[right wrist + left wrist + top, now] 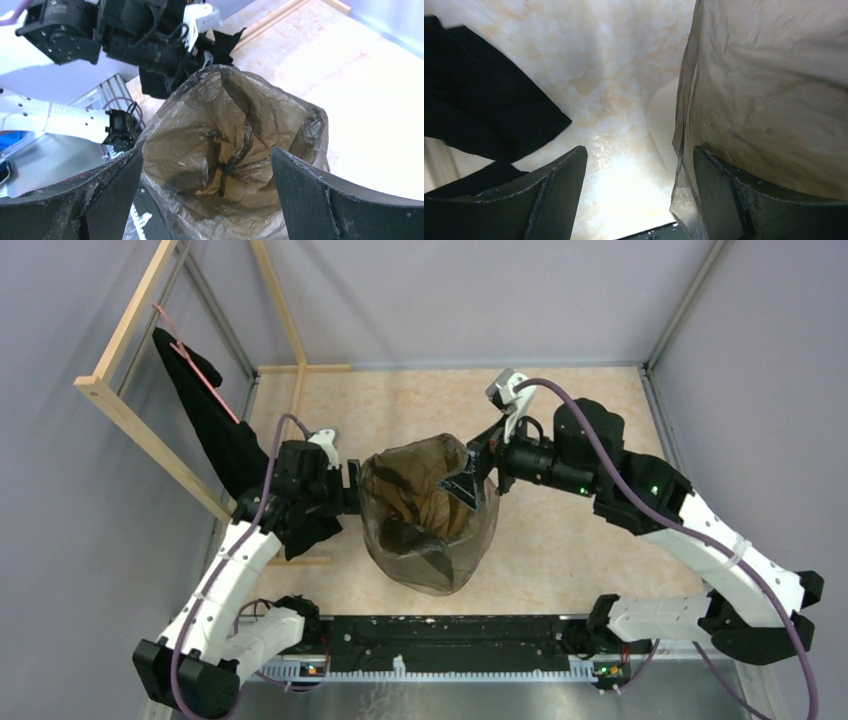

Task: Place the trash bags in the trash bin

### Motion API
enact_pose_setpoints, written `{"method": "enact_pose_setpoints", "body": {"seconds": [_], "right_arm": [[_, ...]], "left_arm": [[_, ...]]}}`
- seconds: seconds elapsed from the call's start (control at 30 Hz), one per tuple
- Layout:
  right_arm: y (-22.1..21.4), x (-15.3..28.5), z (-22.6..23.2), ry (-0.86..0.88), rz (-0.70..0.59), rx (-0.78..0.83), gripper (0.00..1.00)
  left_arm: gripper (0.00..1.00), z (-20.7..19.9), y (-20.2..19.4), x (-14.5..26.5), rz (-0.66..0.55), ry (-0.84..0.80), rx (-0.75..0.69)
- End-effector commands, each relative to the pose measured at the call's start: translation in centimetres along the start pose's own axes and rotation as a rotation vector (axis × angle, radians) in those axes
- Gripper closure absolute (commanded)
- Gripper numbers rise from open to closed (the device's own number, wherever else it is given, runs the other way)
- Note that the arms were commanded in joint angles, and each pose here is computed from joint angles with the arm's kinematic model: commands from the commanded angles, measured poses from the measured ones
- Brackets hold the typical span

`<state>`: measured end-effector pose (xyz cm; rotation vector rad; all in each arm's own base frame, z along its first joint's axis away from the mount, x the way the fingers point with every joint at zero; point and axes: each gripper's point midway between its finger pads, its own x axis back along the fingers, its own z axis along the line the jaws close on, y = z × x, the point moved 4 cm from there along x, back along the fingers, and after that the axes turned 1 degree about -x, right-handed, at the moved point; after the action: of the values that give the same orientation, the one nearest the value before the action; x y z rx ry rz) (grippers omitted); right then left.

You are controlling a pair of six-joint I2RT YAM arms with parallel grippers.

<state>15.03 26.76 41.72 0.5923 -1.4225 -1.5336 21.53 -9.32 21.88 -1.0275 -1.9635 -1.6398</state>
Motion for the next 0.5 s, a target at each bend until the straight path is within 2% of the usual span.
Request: {"method": "enact_pose_setpoints", "body": {"seconds": [0.0,0.2,0.47], "right_arm": [[0.6,0.5,-0.4,-0.041,-0.064,-0.022,0.01],[0.4,1.9,-0.5,-0.054,-0.085,-0.031,0.01],[0.2,4.2,-1.2,-0.112,-0.120,-0.042,0.01]], "left_arm": [[0.16,-2.3,-0.5,-0.7,0.006,-0.144,0.053],[0.17,-5.4,0.7,-1.4,-0.029,-0.203,0.044],[0.16,-14.1,1.4,-5.0,0.016,-0.319,-0.040]]}}
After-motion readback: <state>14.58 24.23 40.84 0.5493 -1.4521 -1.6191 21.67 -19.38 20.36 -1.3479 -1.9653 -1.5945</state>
